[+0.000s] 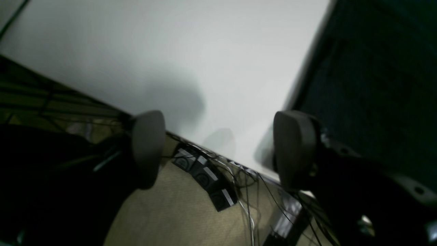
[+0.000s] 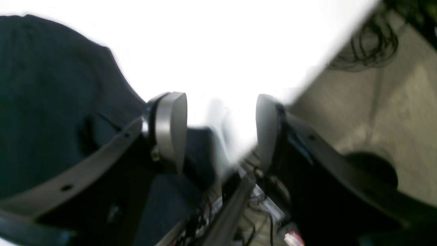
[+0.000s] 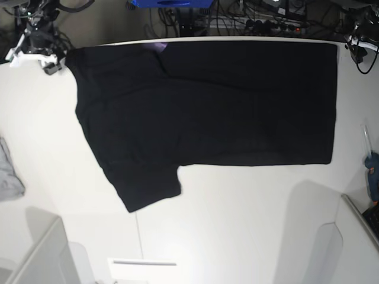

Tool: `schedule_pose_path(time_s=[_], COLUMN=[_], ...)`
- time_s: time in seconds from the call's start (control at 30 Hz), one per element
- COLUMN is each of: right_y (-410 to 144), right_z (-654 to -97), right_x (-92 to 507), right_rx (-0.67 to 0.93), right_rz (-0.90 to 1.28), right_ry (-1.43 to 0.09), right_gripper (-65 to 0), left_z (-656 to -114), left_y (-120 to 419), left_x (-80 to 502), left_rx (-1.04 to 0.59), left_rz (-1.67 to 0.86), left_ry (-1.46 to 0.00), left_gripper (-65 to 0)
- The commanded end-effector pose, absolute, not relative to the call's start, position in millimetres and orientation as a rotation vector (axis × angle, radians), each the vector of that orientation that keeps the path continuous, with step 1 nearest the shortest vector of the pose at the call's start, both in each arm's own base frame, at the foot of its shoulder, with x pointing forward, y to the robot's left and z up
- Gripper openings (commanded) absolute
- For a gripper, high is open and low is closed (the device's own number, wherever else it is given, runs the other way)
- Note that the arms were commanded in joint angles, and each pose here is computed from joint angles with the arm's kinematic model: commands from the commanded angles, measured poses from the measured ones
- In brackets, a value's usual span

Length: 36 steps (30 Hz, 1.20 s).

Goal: Fold the T-shirt properly
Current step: 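Release and move the right gripper to the shirt's hem corner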

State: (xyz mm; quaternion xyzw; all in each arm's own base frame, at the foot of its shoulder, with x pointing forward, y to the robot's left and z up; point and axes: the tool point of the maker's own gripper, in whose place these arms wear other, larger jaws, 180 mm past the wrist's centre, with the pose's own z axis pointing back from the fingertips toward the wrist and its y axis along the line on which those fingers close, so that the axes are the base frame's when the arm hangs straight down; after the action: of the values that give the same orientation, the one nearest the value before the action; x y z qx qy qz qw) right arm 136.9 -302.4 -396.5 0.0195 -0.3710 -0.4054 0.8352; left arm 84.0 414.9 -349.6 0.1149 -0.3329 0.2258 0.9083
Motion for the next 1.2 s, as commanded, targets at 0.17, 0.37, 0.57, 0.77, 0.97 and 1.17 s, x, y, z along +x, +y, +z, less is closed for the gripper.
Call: schedule_pose_path(time_s=[0.17, 0.37, 0.57, 0.77, 0.97, 1.17], right_y=[-279, -243, -229, -223, -218, -218], right_z=[-369, -349, -354, -354, -366, -375], right_x=[209, 266, 318, 369, 417, 451], right_rx=[0.138, 0.243, 0.34, 0.386, 0.363, 0.347], right_rz=[-0.647, -0.531, -0.53, -0.514, -0.45, -0.441], right_ry=[-0.901, -0.974, -0.895, -0.862, -0.805, -0.743], right_gripper=[-35.1, -35.6, -35.0, -35.0, -31.8, -24.8], left_z=[-320, -326, -327, -326, -326, -326], left_y=[416, 402, 398, 400, 403, 404], left_x=[126, 146, 148, 148, 148, 147], left_rx=[0.241, 0.195, 0.187, 0.192, 0.196, 0.198], left_rz=[0.426, 0.368, 0.361, 0.366, 0.364, 0.364], left_ry=[-0.83, -0.828, -0.828, -0.832, -0.828, -0.826], left_gripper=[-56.9, -65.0, -65.0, -65.0, -65.0, -65.0])
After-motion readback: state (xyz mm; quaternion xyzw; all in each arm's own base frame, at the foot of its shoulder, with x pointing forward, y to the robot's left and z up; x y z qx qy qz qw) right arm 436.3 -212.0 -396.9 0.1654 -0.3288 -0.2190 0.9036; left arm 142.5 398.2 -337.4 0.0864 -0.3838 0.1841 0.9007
